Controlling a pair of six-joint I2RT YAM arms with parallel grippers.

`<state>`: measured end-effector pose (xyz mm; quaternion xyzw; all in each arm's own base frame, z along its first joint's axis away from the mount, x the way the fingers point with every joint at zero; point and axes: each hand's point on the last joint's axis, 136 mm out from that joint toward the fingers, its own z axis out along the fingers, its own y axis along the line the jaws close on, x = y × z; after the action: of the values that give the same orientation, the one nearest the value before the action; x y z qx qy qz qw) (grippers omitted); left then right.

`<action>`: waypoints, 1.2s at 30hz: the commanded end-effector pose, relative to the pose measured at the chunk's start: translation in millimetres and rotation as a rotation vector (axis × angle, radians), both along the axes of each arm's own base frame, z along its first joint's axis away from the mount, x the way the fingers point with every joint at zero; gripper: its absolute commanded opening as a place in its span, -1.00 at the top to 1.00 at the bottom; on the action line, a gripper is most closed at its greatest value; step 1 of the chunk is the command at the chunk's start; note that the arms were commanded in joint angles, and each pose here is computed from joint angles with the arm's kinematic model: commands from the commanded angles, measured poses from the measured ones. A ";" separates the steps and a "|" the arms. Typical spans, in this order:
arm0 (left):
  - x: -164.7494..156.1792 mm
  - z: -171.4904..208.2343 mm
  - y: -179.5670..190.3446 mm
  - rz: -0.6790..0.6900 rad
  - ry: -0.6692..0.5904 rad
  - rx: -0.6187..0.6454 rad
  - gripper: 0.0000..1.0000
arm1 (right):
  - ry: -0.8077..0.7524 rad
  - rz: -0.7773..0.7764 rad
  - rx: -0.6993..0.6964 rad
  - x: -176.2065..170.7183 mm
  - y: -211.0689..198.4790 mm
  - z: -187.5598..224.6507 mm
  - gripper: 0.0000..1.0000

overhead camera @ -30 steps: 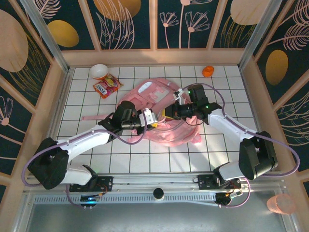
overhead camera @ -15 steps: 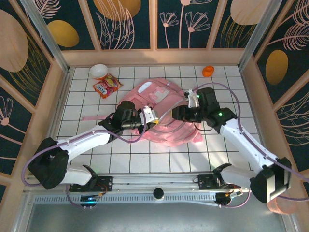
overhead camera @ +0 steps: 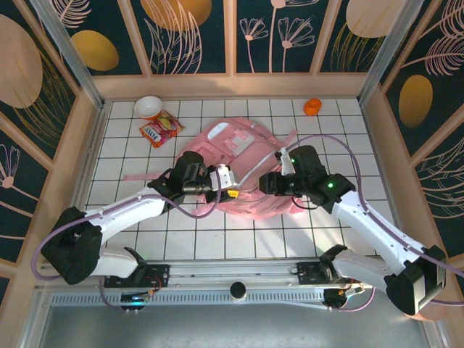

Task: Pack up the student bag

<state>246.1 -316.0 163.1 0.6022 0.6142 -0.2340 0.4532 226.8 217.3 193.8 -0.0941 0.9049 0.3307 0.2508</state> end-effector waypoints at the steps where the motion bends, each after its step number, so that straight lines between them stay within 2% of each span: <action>1: -5.7 -3.3 -7.5 -0.107 -0.144 0.094 -0.20 | -0.038 -0.011 0.054 6.4 0.6 12.1 0.16; 4: -0.7 -6.1 -16.9 -0.104 -0.180 0.082 -0.23 | -0.042 -0.016 0.071 7.0 -1.0 14.5 0.15; 8: -2.0 -25.4 -24.3 -0.132 -0.139 0.104 -0.22 | -0.050 -0.017 0.082 5.3 -1.6 16.8 0.15; 11: 0.5 -33.5 -23.2 -0.112 -0.128 0.112 -0.05 | -0.067 -0.012 0.081 3.7 -2.8 19.1 0.15; 14: 7.6 -29.9 -21.2 -0.045 -0.124 0.089 0.32 | -0.119 -0.010 0.074 3.5 -7.0 24.5 0.16; 17: 7.6 -12.2 -23.2 0.001 -0.082 0.007 0.92 | -0.206 0.000 0.028 5.0 -15.1 26.2 0.15; 18: 5.1 -6.2 -24.5 0.001 -0.068 -0.023 1.00 | -0.232 0.030 0.021 2.8 -14.2 27.8 0.14; 25: -12.6 11.2 -27.9 -0.012 0.052 -0.173 1.00 | -0.280 0.230 -0.008 -9.1 0.5 7.2 0.09; 29: -9.0 16.5 -26.9 0.020 0.052 -0.196 1.00 | -0.268 0.266 -0.016 -3.5 8.2 0.7 0.08; 36: -2.4 21.9 -29.0 0.038 0.047 -0.203 1.00 | -0.245 0.349 -0.061 -14.8 17.5 -13.7 0.07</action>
<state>241.3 -334.5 146.4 0.5555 0.6386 -0.2716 0.4581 216.1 229.4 175.7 -0.2660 0.8603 0.3242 0.2899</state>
